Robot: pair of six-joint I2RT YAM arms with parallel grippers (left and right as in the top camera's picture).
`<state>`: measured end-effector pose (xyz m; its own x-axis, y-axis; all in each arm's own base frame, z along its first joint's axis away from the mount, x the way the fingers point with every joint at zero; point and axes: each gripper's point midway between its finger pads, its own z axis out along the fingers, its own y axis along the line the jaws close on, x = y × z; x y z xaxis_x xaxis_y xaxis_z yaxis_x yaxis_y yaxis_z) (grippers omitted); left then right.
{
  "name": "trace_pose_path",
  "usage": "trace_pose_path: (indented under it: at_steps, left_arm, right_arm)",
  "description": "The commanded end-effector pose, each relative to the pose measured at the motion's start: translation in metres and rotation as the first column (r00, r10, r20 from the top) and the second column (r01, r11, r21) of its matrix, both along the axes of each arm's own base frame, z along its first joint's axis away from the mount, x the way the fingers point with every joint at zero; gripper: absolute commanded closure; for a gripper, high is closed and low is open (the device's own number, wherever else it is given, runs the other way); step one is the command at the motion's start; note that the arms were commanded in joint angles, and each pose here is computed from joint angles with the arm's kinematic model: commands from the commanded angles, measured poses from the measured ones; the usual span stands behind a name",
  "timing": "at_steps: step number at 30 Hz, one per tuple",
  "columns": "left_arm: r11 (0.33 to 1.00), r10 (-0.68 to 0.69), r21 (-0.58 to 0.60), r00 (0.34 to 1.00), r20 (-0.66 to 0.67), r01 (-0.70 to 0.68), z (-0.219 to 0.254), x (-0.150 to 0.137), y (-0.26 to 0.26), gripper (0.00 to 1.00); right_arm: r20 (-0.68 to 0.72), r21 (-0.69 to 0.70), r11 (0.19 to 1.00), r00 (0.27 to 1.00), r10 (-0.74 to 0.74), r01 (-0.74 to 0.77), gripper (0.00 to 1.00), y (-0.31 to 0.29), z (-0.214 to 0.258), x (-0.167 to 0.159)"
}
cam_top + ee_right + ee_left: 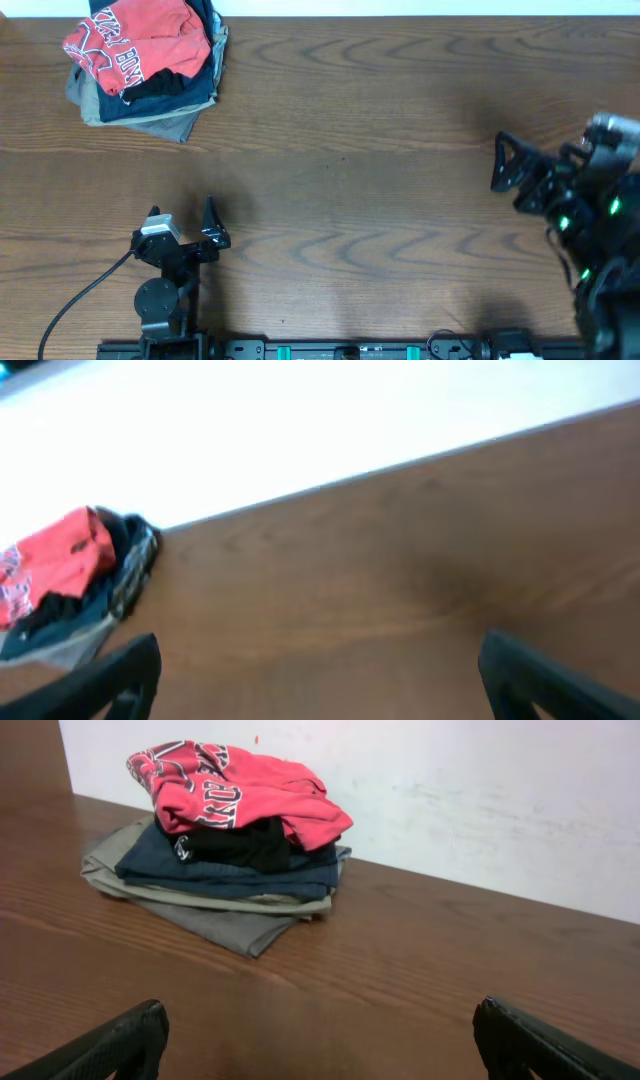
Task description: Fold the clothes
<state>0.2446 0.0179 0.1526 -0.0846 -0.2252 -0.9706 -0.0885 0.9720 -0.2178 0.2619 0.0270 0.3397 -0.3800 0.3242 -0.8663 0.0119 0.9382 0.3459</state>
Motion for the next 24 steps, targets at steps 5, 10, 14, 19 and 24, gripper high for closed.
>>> trace_pose_path:
  at_steps: [5, 10, 14, 19, 24]
  left_arm:
    - [1.000, -0.006, 0.012, 0.999, -0.047, 0.007, -0.014, -0.001, 0.000, 0.02]
    - [1.000, -0.006, 0.012, 0.999, -0.047, 0.007, -0.014, -0.001, 0.000, 0.02]
    - [1.000, -0.006, 0.012, 0.999, -0.047, 0.007, -0.014, -0.001, 0.000, 0.02]
    - [1.000, -0.006, 0.012, 0.999, -0.047, 0.007, -0.014, -0.001, 0.000, 0.02]
    - [1.000, -0.006, 0.012, 0.999, -0.047, 0.007, -0.014, -0.001, 0.000, 0.02]
  right_arm:
    - [0.147, 0.000, 0.998, 0.987, 0.066, -0.067, 0.01, 0.015, -0.081, -0.007]
    - [0.290, 0.016, 0.996, 0.953, 0.084, -0.093, 0.01, 0.021, -0.120, -0.014]
    - [0.346, 0.017, 0.995, 0.935, 0.082, -0.094, 0.01, 0.020, -0.139, -0.018]
    - [0.369, 0.001, 0.998, 0.928, 0.054, -0.058, 0.01, 0.014, -0.156, -0.020]
    - [0.351, -0.045, 0.999, 0.935, 0.043, -0.029, 0.01, 0.008, -0.169, -0.018]
